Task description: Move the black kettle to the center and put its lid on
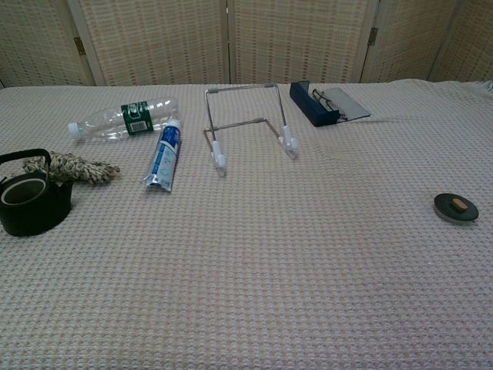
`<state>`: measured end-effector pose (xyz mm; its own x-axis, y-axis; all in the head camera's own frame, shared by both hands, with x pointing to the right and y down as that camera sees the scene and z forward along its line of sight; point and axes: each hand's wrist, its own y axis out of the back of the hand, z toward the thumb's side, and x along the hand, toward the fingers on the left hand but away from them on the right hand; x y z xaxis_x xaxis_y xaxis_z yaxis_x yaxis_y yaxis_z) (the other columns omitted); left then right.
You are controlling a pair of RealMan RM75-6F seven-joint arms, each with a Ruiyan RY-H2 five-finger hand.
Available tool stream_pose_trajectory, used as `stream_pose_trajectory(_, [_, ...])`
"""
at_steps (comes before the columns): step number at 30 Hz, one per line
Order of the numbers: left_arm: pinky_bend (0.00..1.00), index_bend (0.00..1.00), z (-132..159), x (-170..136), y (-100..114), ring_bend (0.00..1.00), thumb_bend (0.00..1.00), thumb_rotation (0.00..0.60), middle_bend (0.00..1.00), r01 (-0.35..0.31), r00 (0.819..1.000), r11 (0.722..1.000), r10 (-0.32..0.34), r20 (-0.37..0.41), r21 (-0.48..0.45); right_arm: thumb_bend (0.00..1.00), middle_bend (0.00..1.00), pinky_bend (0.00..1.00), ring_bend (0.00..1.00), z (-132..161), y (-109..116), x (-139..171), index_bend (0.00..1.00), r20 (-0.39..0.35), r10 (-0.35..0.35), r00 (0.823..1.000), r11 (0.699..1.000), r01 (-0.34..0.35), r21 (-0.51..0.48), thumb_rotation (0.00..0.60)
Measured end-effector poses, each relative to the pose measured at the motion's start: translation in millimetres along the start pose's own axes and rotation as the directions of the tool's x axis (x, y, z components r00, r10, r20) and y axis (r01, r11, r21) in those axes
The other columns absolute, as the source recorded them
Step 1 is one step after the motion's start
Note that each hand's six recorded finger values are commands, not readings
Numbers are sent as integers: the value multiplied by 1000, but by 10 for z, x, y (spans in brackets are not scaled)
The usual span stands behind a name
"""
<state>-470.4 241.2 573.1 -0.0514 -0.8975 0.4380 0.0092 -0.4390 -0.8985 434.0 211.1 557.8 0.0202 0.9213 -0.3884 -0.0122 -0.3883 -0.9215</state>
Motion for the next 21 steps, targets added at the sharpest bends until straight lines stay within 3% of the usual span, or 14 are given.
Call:
stream_pose_trajectory(14, [0, 31, 24, 62, 2, 19, 185, 600, 0, 6, 1000, 1000, -6, 12, 3, 277, 149, 15, 241, -19, 32, 24, 73, 4, -13, 1000, 1000, 13, -1, 600])
stream_pose_trajectory(21, [0, 58, 121, 238, 20, 43, 189, 600, 8, 26, 998, 1000, -25, 60, -9, 277, 149, 15, 244, -56, 87, 17, 75, 8, -24, 1000, 1000, 24, 15, 600])
